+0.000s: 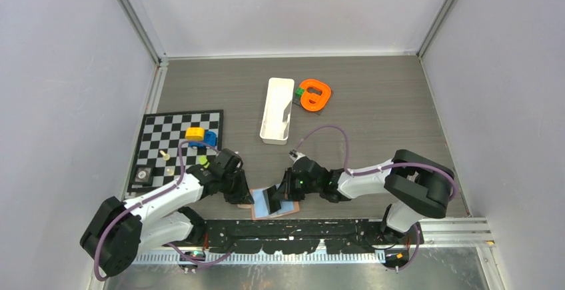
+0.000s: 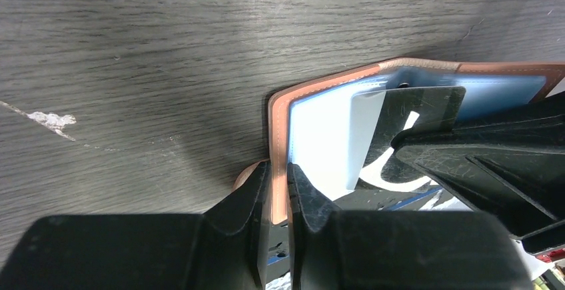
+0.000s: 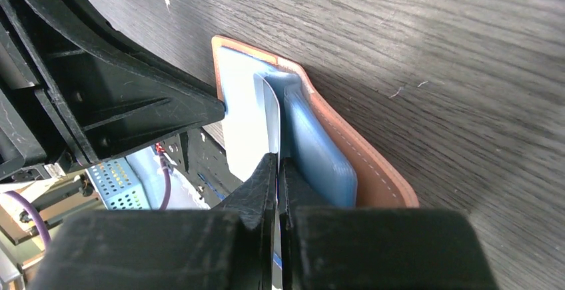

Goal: Put the credit cards into the card holder
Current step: Insert the credit card into the card holder.

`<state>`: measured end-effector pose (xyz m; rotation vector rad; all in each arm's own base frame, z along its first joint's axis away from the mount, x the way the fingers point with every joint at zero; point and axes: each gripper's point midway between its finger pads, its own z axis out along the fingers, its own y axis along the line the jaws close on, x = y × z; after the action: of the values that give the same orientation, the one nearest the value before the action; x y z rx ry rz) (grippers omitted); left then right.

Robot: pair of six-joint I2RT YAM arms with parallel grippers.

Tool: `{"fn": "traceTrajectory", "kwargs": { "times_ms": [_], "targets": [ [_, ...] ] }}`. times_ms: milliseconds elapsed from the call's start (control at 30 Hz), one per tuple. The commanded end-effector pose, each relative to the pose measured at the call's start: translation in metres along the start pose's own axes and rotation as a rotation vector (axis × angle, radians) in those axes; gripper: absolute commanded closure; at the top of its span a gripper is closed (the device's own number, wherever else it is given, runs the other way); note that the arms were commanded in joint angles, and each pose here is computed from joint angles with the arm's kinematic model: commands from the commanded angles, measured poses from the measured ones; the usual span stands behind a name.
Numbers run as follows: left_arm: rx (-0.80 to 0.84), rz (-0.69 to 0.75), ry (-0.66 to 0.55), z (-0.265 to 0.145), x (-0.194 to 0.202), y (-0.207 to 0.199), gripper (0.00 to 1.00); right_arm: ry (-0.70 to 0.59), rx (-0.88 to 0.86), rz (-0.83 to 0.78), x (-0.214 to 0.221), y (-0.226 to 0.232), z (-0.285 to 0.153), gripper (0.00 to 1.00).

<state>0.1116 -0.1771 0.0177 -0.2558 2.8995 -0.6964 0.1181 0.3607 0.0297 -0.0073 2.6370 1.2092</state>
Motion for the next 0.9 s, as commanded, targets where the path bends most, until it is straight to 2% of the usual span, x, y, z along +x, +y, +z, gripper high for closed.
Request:
{"fn": "traceTrajectory", "kwargs": {
  "times_ms": [0,167,533,700,867],
  "targets": [
    [0.045,0.002,0.023,0.006,0.006,-0.007,0.86,-0.030,0.125,-0.028,0.000,-0.033,0.001,0.93],
    [0.053,0.001,0.017,0.005,0.005,-0.008,0.87,-0.020,0.157,-0.052,0.000,-0.032,-0.005,0.83],
    [0.063,0.004,0.014,0.008,0.005,-0.008,0.98,-0.040,0.309,-0.165,-0.003,-0.029,-0.020,0.53],
    [0.069,0.005,0.008,0.008,0.005,-0.009,1.00,-0.053,0.360,-0.207,-0.003,-0.024,-0.026,0.44],
    [0.083,0.004,0.007,0.008,0.005,-0.011,1.00,-0.046,0.349,-0.215,0.002,-0.013,-0.023,0.40]
  ]
}}
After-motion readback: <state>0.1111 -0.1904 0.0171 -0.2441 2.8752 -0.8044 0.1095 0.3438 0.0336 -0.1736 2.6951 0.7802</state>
